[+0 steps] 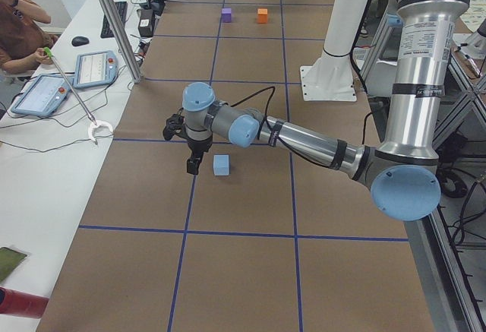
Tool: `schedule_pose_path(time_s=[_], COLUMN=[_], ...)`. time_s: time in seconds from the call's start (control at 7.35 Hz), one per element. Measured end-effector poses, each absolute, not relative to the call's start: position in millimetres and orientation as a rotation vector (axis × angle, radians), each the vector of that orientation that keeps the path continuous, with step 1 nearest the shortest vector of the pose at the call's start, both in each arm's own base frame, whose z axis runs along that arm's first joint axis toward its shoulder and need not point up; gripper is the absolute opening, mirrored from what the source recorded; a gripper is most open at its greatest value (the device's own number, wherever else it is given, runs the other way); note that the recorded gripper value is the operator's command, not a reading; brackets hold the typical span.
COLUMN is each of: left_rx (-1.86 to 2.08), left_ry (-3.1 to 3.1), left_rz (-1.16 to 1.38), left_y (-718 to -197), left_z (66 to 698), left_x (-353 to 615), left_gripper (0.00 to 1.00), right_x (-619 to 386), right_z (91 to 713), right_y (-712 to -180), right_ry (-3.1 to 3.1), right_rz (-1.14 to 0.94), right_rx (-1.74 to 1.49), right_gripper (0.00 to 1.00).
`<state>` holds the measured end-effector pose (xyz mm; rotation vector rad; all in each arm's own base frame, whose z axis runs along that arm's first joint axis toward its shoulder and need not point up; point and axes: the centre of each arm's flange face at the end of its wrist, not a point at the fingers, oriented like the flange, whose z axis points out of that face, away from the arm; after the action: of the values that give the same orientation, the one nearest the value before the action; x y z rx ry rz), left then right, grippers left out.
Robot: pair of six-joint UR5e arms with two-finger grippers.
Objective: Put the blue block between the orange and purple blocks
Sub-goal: 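Reach the left gripper down toward the light blue cube, then close the left gripper on the light blue cube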
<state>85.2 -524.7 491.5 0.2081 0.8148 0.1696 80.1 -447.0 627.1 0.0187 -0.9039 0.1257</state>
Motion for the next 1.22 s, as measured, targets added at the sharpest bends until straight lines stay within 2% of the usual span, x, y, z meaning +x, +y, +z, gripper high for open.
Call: schedule_pose_path(time_s=[0.54,1.22], left_rx=[0.103,0.087], left_ry=[0.798,0.735], left_rz=[-0.050,-0.056], left_y=[-505,-497], left_z=[495,530], left_x=[223,269], left_gripper=[1.00,1.00], right_x=[65,55], right_z=[629,610], right_y=[-450,-468], right_ry=[-0.902,-0.894], right_rz=[0.107,0.106], right_rx=[-0.004,0.004], right_gripper=[1.00,0.99])
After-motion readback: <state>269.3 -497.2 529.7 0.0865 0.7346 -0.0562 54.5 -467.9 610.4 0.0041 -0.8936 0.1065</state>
